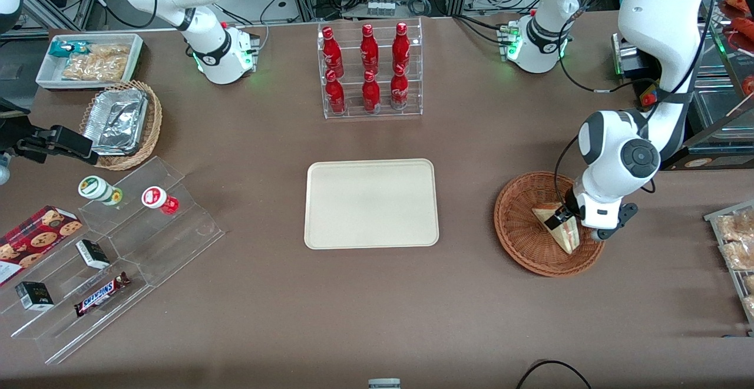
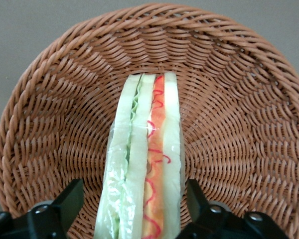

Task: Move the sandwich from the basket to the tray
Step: 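Close the left gripper on the sandwich's upright edge, then lift the sandwich and carry it with the left gripper over the cream tray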

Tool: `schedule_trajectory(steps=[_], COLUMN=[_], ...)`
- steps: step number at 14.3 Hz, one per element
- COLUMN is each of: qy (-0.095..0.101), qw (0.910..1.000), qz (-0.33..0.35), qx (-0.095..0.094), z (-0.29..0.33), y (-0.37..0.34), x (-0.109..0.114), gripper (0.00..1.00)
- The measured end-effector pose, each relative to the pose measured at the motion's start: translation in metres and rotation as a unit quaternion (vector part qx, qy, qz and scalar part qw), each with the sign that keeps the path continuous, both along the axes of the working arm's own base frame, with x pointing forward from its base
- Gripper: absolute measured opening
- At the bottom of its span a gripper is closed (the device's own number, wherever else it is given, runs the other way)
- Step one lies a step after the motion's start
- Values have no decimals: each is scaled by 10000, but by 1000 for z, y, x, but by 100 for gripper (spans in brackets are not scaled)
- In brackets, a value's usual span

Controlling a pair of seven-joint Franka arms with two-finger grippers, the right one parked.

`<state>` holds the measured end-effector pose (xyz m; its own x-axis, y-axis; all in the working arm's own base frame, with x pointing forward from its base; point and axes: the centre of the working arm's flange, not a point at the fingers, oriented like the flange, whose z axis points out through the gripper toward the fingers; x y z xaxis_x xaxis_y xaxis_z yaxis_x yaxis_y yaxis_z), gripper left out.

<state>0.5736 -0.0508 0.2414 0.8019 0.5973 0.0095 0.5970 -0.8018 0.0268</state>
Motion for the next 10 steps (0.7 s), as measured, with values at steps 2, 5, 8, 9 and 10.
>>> schedule_trajectory(steps=[2, 5, 8, 9, 10], qy=[-6, 261, 448, 475, 519], qw=[10000, 9997, 9988, 9982, 9970], qz=[-1, -31, -220, -377, -577], qx=[-1, 22, 15, -4, -24], z=[3, 18, 56, 69, 79], y=[0, -2, -21, -39, -60], x=[2, 3, 12, 15, 16], gripper=[65, 36, 29, 28, 24])
